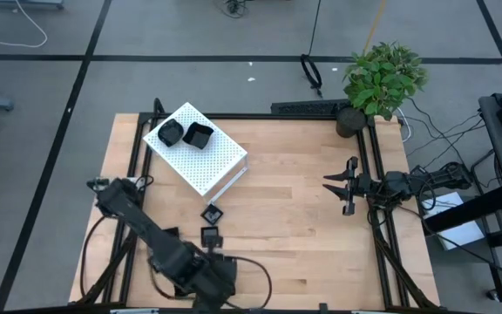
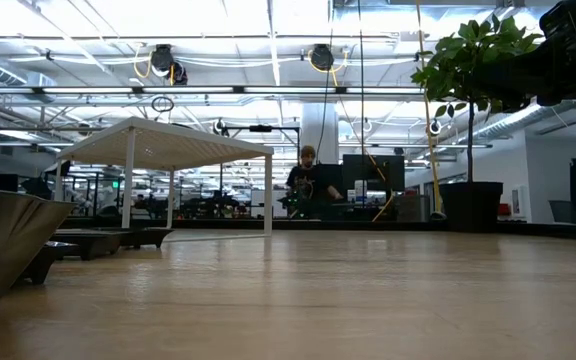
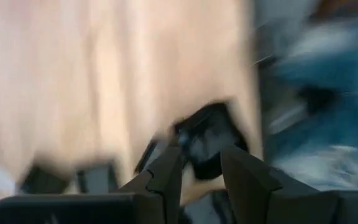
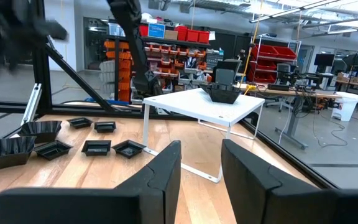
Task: Pick & Place Mini shaped plates
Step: Stack the black distorted square plate on top of the black distorted square plate on the shelf
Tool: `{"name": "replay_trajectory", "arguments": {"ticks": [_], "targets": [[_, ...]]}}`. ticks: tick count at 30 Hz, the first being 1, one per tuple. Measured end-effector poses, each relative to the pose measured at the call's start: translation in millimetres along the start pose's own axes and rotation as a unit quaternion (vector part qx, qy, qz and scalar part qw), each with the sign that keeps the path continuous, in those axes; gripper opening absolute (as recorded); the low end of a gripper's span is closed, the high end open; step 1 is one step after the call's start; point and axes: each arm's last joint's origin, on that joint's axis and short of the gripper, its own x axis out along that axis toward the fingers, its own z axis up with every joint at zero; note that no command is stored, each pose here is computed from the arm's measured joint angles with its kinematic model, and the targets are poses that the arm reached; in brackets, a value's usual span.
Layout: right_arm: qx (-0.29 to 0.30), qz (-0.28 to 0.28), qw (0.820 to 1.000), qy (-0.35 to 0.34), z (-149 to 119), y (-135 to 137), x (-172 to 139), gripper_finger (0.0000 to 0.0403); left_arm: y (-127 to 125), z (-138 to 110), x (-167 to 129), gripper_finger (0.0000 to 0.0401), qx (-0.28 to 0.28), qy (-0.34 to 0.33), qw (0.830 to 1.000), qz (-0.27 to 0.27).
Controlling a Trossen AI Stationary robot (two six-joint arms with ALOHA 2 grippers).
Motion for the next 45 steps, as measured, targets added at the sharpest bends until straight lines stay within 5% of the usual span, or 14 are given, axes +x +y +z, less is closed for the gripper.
{"name": "replay_trajectory", "arguments": {"ticks": [4,12,22,45], "targets": [[0.0,0.0,1.0,0.0,0.0,0.0,0.0,0.0102,-5.7,-9.8,50.7,0.0113,-0.062,0.057,0.996,0.037],[0.0,0.0,1.0,0.0,0.0,0.0,0.0,0.0102,-7.9,-33.9,118.8,0.0131,-0.116,0.103,0.988,-0.001],[0.0,0.0,1.0,0.0,0.0,0.0,0.0,0.0102,-4.8,-36.8,120.4,0.0196,-0.091,0.077,0.993,0.001],[0.0,0.0,1.0,0.0,0.0,0.0,0.0,0.0102,1.0,-44.2,137.2,0.02,-0.08,0.066,0.995,0.011]]}}
